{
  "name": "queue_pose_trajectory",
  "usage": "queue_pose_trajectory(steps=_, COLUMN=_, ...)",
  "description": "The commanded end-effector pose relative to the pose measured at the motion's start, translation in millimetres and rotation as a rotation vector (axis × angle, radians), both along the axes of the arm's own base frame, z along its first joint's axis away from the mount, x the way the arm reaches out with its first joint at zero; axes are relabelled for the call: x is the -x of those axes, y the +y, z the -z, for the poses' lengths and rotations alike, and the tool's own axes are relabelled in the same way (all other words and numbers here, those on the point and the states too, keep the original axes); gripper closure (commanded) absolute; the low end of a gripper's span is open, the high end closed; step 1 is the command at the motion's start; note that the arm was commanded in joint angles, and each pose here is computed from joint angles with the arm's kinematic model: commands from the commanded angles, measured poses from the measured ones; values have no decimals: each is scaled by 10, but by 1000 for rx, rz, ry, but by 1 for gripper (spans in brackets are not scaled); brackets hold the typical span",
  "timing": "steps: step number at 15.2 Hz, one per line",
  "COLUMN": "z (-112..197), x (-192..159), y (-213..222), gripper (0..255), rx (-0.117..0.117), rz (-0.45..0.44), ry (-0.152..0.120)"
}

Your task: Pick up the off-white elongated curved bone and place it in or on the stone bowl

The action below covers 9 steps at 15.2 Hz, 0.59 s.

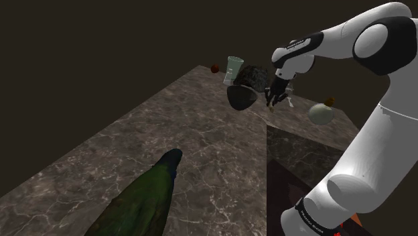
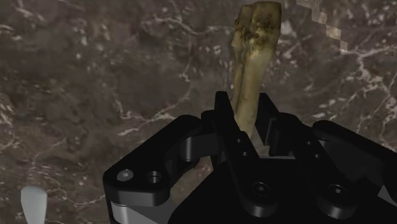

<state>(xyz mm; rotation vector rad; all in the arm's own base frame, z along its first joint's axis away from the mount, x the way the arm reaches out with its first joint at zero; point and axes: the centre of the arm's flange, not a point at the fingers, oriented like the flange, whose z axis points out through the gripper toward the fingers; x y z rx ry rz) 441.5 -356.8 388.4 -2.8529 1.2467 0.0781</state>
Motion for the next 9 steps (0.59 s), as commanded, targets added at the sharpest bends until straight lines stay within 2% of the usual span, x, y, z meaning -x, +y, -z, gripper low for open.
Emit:
queue_pose_trajectory(steps=1, z=-112, x=8, y=8, gripper=255, rx=0, rz=0, ry=1)
queue_pose_trajectory(steps=9, z=-535, x=8, y=8, gripper=255, rx=0, rz=0, ry=1)
